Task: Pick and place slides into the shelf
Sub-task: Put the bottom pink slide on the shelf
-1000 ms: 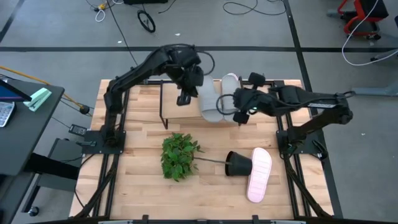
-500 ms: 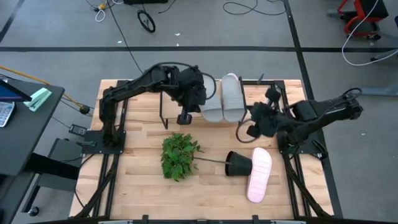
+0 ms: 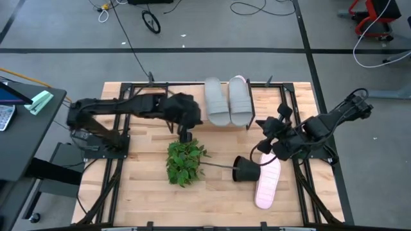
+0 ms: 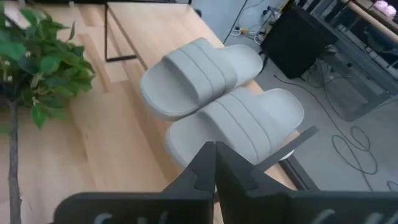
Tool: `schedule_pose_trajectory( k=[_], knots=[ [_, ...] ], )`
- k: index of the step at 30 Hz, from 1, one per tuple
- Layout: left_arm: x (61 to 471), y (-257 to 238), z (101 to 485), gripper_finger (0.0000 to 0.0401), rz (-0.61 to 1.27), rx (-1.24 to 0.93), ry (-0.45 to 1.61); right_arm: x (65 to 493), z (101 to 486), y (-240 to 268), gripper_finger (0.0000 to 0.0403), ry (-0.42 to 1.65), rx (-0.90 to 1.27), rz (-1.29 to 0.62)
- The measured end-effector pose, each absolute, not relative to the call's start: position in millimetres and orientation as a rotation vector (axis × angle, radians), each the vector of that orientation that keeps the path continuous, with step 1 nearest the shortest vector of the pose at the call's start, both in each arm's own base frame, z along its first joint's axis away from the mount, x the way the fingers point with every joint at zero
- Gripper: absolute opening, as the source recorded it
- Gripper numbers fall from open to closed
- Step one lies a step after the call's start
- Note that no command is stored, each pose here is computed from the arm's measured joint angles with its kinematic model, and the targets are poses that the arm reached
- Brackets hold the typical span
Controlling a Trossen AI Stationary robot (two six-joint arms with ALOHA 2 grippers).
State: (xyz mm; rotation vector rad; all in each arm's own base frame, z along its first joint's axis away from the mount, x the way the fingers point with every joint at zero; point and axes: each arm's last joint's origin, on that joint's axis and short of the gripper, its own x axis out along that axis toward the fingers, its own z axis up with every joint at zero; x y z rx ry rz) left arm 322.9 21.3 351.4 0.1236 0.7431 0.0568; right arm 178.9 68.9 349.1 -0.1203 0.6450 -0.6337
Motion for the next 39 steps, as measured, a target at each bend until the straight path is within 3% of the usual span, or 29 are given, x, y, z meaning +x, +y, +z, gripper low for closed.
schedule_pose_trajectory(
  k=[7,18,29,39],
  knots=[
    [301,20,352,0.0028,0.091,0.125,0.519,178,350,65,0.0012,0.621,-0.063,-0.669],
    [297,21,352,0.0032,0.072,0.219,0.526,180,350,58,0.0012,0.618,-0.048,-0.714],
    [303,50,351,0.0021,0.147,0.268,0.503,176,360,-9,0.0012,0.642,0.002,-0.992],
    [322,86,333,0.0022,0.131,0.276,0.480,179,365,-71,0.0012,0.702,0.146,-0.977]
  ],
)
